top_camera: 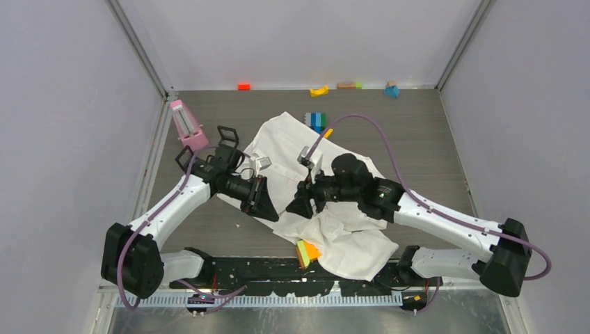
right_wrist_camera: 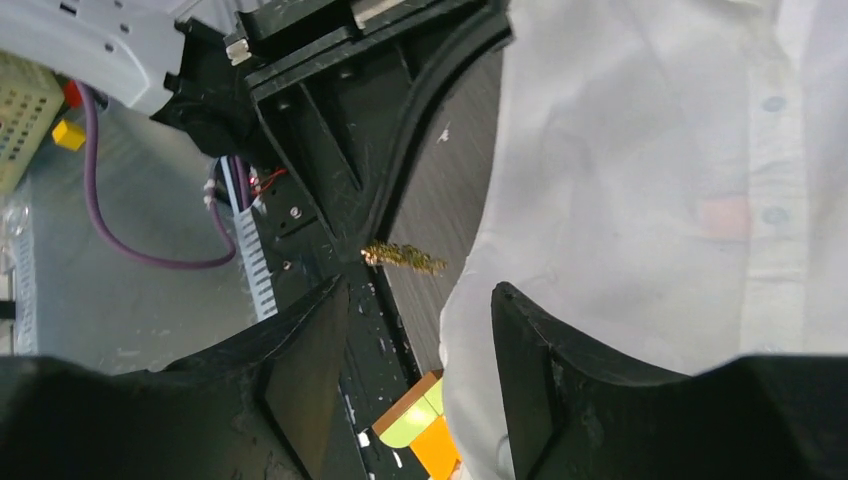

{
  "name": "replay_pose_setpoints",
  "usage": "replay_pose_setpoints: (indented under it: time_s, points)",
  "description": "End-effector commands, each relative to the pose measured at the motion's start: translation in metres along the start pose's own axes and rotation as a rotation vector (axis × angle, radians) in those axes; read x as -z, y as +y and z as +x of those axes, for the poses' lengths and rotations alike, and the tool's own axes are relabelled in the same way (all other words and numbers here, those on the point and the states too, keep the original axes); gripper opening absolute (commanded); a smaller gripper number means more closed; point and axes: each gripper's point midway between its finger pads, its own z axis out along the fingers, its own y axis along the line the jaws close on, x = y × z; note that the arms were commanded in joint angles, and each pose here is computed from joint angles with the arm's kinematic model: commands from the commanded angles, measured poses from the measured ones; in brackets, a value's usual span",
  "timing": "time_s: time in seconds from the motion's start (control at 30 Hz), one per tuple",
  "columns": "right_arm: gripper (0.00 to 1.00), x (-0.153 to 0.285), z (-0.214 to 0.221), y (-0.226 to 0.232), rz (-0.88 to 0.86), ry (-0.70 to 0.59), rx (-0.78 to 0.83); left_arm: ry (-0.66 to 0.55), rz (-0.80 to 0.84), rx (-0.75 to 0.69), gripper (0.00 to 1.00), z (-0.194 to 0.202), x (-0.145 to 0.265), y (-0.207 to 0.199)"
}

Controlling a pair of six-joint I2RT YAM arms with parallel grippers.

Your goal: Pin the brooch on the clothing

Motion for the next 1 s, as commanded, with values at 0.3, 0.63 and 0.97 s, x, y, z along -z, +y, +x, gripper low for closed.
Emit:
replay_pose_setpoints:
  time_s: [0.3,0.63,0.97]
  points:
    - [0.52,-0.003,0.007,0.057,-0.307,0.131,0.106,0.137,0.167,-0.055,0.01,0.023,-0.010,-0.039]
    - [0.40,0.001,0.017,0.061,-0.341,0.177,0.110,0.154,0.179,-0.050,0.00,0.027,-0.011,-0.042]
    - [0.29,-0.004,0.020,0.061,-0.357,0.194,0.102,0.171,0.194,-0.058,0.00,0.030,-0.011,-0.048]
